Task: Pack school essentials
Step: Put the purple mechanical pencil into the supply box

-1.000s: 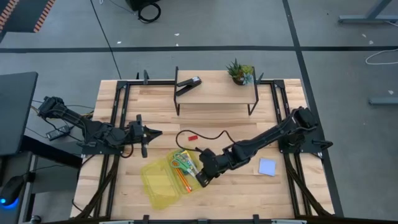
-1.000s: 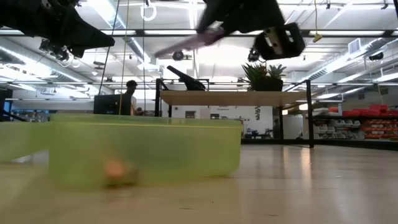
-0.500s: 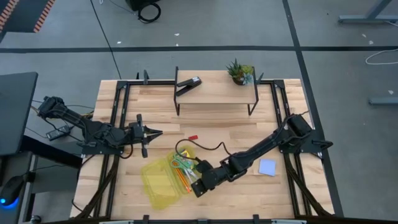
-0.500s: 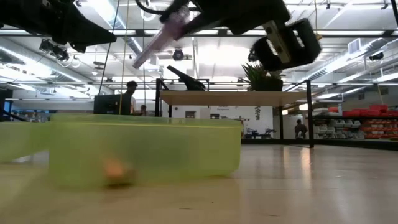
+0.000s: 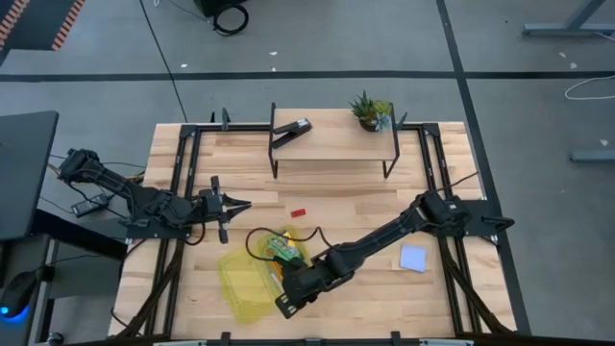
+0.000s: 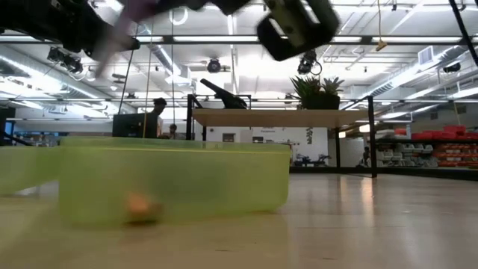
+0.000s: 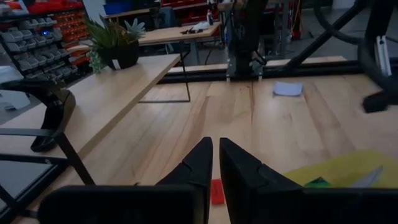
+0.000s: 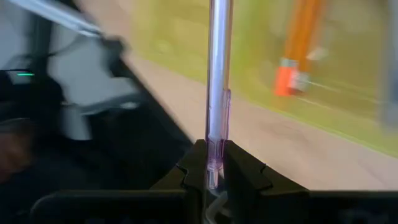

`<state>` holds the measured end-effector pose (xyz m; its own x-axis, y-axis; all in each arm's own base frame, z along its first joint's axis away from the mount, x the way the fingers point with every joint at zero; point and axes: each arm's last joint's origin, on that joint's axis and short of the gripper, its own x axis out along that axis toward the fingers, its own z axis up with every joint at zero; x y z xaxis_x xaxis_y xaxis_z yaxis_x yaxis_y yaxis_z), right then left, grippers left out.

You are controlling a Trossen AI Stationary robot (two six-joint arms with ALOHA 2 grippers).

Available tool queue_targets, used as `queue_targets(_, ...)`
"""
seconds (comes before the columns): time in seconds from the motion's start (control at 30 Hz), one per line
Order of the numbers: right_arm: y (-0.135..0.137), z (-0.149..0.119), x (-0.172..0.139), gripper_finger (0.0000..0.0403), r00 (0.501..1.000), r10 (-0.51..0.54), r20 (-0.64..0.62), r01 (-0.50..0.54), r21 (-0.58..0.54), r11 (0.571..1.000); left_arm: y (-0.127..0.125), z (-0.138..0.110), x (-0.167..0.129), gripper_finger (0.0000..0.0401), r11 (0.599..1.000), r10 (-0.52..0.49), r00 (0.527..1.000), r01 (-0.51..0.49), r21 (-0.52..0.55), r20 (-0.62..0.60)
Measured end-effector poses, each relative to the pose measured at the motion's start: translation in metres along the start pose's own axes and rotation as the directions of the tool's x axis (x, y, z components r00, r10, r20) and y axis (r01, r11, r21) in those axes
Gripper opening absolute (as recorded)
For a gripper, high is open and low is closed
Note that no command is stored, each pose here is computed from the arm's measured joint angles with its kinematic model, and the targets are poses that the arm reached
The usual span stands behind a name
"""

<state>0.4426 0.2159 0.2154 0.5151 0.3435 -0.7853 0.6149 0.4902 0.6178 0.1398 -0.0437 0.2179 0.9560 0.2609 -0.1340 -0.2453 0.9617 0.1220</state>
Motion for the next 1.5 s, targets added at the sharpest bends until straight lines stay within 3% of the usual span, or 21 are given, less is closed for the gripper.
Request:
queue_targets(0.13,0.0,0.008,-0.005,0.0051,0.997,-0.073,-0.029,0.073,0.015,0.997,0.0,0.0,0.0,0.004,1.0,0.0,1.0,0.0,0.0,0.0)
queue_targets(0.7,-0.013,0.037,-0.003,0.0051,0.988,-0.048,-0.146,0.056,0.052,0.997,0.0,0.0,0.0,0.0038,1.0,0.0,1.0,0.0,0.001,-0.001)
queue_targets(1.03,-0.023,0.038,0.014,0.0051,0.966,-0.062,-0.25,0.084,0.077,0.994,0.0,0.0,0.0,0.0029,1.0,0.0,1.0,0.0,0.003,-0.003)
queue_targets(1.5,-0.029,0.058,0.009,0.0051,0.961,-0.049,-0.272,0.089,0.137,0.987,0.0,-0.001,0.0,0.004,1.0,-0.001,1.0,0.001,0.004,-0.005)
